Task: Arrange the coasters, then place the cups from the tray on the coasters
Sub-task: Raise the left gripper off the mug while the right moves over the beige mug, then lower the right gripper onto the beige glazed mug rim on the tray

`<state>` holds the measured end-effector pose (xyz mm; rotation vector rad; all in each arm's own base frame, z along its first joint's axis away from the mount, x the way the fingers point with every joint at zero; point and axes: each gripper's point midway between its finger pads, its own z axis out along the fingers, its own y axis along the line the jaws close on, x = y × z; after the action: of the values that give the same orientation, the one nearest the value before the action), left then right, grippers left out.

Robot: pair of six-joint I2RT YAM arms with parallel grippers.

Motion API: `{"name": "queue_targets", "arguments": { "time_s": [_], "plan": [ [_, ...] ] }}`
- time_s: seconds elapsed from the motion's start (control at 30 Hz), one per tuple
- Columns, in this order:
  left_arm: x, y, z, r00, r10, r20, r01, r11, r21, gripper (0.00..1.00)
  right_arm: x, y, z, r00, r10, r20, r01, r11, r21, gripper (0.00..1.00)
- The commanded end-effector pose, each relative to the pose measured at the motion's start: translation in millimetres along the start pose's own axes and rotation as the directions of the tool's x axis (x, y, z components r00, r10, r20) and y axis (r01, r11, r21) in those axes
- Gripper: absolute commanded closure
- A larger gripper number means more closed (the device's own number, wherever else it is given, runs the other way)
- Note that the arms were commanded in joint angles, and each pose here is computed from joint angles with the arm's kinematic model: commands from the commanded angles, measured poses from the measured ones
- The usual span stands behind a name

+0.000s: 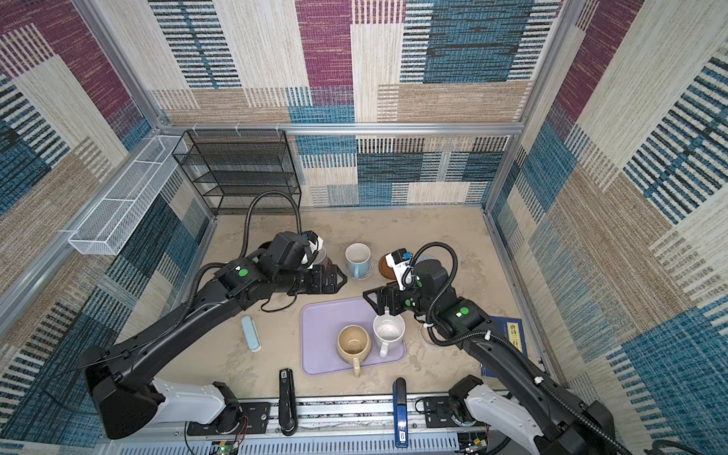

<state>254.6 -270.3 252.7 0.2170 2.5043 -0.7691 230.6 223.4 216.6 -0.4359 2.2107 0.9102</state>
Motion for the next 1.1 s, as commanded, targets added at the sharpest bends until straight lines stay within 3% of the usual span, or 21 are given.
{"name": "queue_targets", "arguments": {
  "time_s": [0.0, 0.1, 0.27, 0.37, 0.5, 0.67, 1.07],
  "plan": [
    [9, -8, -9, 1.000, 0.023, 0.001, -0.023, 0.997, 0.079, 0.00, 20, -4, 2, 0.998, 0.052, -0.047, -0.047, 0.994, 0.098, 0.16],
    [23, 1, -12, 1.000, -0.005, -0.023, 0.007, 0.997, 0.079, 0.00, 33, 2, 1, 0.992, 0.047, -0.116, -0.030, 0.989, 0.147, 0.17],
    [49, -7, -9, 0.989, -0.096, -0.115, 0.115, 0.978, 0.176, 0.00, 47, 22, -2, 0.983, 0.060, -0.176, -0.036, 0.990, 0.137, 0.26],
    [61, 4, -8, 0.983, -0.123, -0.138, 0.143, 0.980, 0.141, 0.00, 68, 33, 6, 0.967, 0.074, -0.243, -0.041, 0.990, 0.138, 0.34],
    [74, 24, -7, 0.979, -0.144, -0.146, 0.154, 0.986, 0.061, 0.01, 101, 50, 14, 0.946, 0.095, -0.310, -0.053, 0.989, 0.141, 0.37],
    [86, 30, -5, 0.969, -0.176, -0.171, 0.188, 0.981, 0.055, 0.02, 141, 64, 19, 0.911, 0.132, -0.391, -0.072, 0.984, 0.166, 0.42],
    [103, 43, 4, 0.959, -0.208, -0.193, 0.217, 0.976, 0.027, 0.02, 175, 59, 41, 0.890, 0.176, -0.420, -0.106, 0.977, 0.184, 0.48]
  ]
}}
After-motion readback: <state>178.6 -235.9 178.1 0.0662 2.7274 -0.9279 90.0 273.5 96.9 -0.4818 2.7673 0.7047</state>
